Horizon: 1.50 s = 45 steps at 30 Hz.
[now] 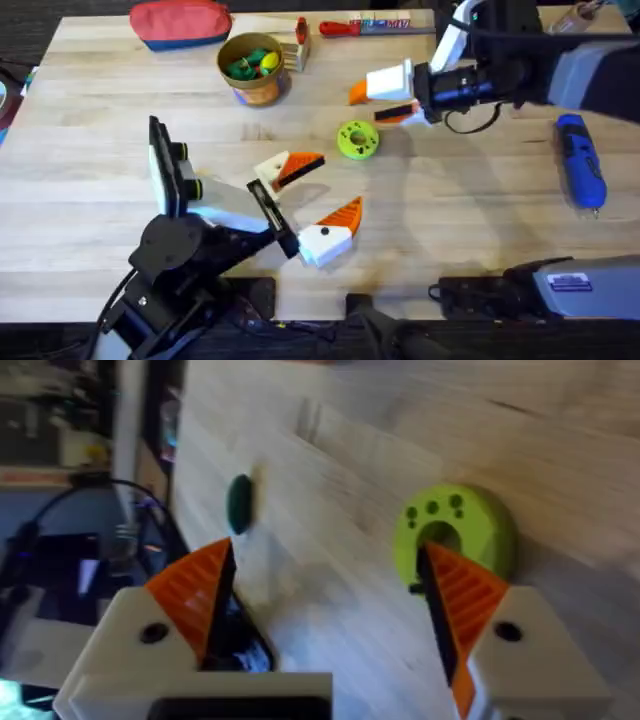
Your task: Pick up the gripper from the table and insert it into the empty holder that is missing its gripper. Then pick up a screw, insert it into the mounting hole, and use the screwdriver to tighten it. Finally, clean up the table by picking up the vegetable and placing it into the bucket.
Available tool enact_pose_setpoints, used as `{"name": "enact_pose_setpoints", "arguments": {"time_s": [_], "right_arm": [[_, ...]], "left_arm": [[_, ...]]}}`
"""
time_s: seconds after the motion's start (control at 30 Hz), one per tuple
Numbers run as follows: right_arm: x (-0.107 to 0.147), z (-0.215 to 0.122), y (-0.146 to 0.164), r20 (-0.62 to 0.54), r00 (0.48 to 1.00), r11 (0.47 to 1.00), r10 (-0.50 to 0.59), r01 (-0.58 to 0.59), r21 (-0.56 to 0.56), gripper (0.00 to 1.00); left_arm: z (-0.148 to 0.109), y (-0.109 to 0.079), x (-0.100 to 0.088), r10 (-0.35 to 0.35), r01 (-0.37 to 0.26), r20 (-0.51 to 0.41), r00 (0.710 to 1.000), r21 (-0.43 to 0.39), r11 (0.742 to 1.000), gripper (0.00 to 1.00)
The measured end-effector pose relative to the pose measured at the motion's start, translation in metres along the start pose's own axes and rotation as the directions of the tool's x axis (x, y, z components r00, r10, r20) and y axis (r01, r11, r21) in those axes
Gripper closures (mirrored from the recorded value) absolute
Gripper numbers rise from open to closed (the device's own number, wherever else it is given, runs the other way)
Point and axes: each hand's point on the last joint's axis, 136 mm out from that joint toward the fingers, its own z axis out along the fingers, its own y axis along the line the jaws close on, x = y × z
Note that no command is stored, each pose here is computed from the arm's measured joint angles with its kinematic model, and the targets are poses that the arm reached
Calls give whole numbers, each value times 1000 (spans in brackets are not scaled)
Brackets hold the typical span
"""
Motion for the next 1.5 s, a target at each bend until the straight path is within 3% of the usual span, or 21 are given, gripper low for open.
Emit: {"name": "enact_pose_setpoints", "arguments": {"time_s": [0.17,0.3,0.4,0.5,0.6,0.77,0.9,1.03,1.1,1.13,1.5], "right_arm": [[20,-5,-19,-146,977,958,-152,182,221,10],[40,4,-31,-298,914,860,-277,374,348,10],[45,13,-32,-368,856,772,-364,498,396,65],[46,23,-30,-412,803,692,-431,587,420,231],[51,31,-34,-456,771,646,-445,629,433,435],[59,43,-45,-512,739,607,-438,663,437,657],[56,44,-45,-508,739,602,-443,665,442,674],[54,45,-45,-502,742,598,-445,663,449,756],[53,45,-45,-500,742,595,-446,663,454,826],[53,45,-45,-498,744,594,-446,662,457,987],[44,34,-43,-497,759,601,-421,644,474,998]], "left_arm": [[0,0,0,0,0,0,1000,0,1000,14],[0,0,0,0,0,0,1000,0,1000,13],[0,0,0,0,0,0,1000,0,1000,14],[0,0,0,0,0,0,1000,0,1000,14],[0,0,0,0,0,0,1000,0,1000,13],[0,0,0,0,0,0,1000,0,1000,13],[0,0,0,0,0,0,1000,0,1000,14],[0,0,0,0,0,0,1000,0,1000,14],[0,0,0,0,0,0,1000,0,1000,13],[0,0,0,0,0,0,1000,0,1000,14],[0,0,0,0,0,0,1000,0,1000,14]]}}
